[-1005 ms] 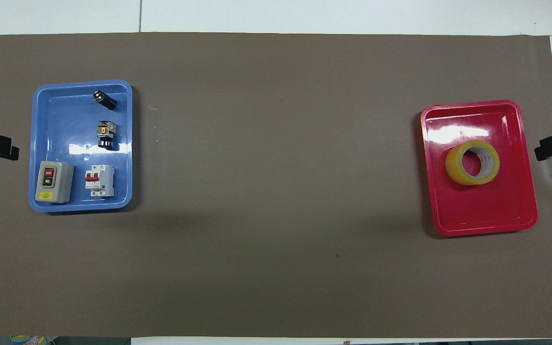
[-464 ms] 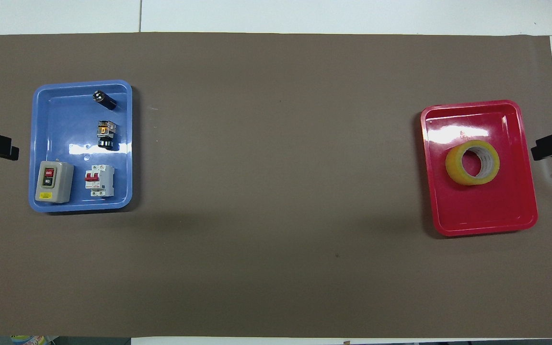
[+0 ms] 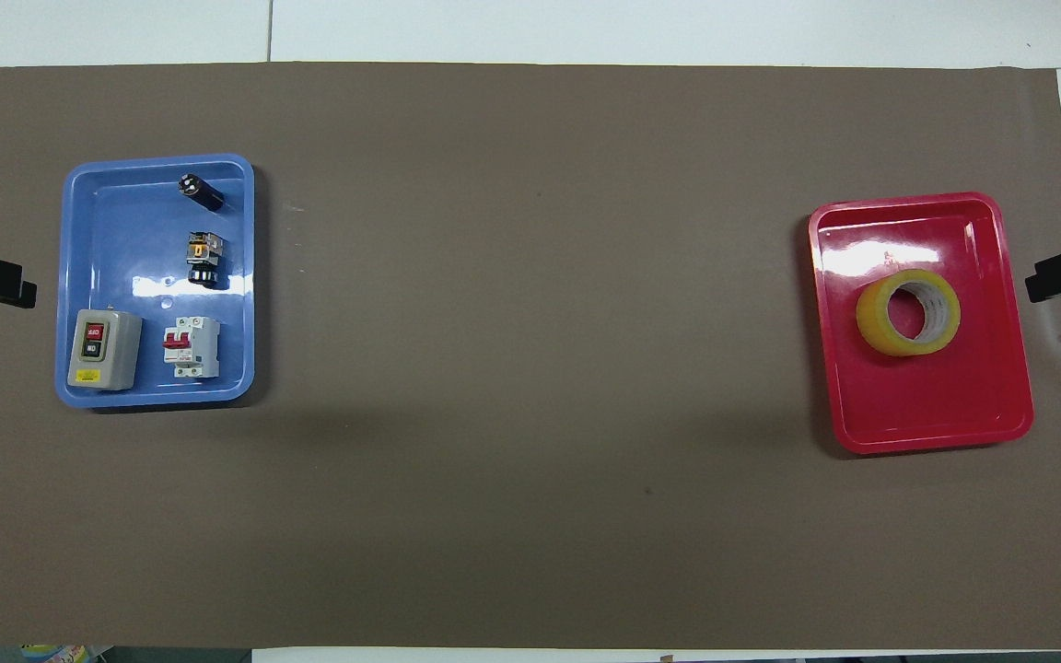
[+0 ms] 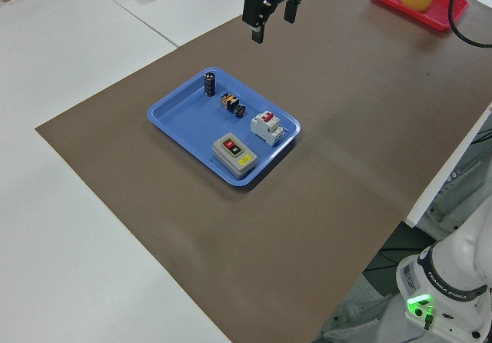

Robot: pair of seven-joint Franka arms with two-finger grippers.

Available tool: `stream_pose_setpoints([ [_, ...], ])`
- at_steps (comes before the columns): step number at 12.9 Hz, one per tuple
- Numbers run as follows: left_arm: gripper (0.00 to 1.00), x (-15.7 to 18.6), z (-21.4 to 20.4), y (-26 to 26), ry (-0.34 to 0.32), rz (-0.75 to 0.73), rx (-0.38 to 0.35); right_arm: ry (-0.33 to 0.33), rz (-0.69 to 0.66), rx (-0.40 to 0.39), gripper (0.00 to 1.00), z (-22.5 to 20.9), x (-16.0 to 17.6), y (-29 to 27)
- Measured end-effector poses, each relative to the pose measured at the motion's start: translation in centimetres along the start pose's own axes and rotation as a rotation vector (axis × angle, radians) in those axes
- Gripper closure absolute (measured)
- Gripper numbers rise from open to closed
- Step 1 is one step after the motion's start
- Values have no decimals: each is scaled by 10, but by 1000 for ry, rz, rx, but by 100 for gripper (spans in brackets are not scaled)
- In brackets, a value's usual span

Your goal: Place and move tape with both arms

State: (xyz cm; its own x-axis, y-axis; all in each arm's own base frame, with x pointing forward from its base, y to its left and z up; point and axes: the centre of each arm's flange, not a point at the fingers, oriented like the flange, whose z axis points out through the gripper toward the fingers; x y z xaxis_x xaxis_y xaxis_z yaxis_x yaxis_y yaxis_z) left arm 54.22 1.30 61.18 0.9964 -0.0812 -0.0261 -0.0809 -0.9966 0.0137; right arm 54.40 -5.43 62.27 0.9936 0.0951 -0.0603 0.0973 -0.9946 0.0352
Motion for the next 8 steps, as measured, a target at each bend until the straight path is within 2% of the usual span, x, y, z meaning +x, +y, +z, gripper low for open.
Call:
stream_pose_setpoints([
  [8, 0, 0, 0, 0, 0, 0, 0, 0, 15, 0, 0, 0, 1, -4],
])
